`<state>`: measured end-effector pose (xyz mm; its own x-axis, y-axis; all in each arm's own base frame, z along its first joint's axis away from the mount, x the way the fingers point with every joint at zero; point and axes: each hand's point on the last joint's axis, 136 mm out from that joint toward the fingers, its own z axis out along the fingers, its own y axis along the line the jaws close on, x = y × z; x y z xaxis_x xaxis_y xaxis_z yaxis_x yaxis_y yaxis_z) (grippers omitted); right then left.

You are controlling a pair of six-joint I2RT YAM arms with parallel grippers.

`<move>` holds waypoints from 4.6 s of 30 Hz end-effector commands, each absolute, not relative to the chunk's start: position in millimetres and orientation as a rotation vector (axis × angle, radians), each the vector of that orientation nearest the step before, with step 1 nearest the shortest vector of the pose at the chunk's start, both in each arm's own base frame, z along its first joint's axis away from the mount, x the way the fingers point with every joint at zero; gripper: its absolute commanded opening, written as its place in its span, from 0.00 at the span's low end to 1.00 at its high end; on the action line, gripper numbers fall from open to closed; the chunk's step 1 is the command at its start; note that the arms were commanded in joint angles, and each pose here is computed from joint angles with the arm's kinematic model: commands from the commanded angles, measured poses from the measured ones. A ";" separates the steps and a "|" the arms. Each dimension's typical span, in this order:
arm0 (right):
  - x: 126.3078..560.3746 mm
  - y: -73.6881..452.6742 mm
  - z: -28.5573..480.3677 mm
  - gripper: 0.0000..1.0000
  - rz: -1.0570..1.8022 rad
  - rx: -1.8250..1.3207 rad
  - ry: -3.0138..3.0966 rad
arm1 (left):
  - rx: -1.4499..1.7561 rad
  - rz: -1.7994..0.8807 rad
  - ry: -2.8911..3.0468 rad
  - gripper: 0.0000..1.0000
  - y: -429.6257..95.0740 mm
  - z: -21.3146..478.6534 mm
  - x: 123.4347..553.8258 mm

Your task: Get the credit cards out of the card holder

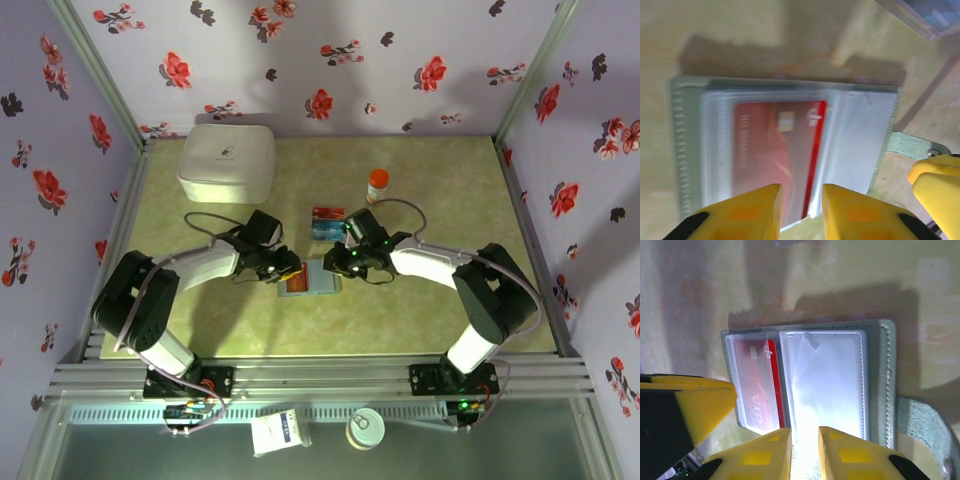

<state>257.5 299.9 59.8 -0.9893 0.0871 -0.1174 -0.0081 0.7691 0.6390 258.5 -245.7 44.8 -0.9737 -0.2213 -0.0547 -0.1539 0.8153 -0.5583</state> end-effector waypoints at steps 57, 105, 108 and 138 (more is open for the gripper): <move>252.3 355.7 25.1 0.20 0.969 -0.087 2.935 | -0.364 -0.796 2.950 0.05 -208.1 11.8 248.9; 254.5 352.0 51.3 0.21 0.967 -0.123 2.884 | -0.303 -0.816 2.966 0.00 -230.2 18.5 253.2; 253.9 352.7 45.2 0.22 0.969 -0.121 2.896 | -0.307 -0.804 2.973 0.00 -228.6 16.7 252.7; 249.7 343.8 15.0 0.25 0.889 -0.100 2.953 | -0.313 -0.783 2.993 0.00 -225.7 12.9 247.6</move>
<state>255.5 347.0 29.3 -0.9954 -0.0355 -0.0895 -0.0802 0.8198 0.5670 255.9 -230.6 24.2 -0.9758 -0.2186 -0.0059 -0.1829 0.8303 -0.5265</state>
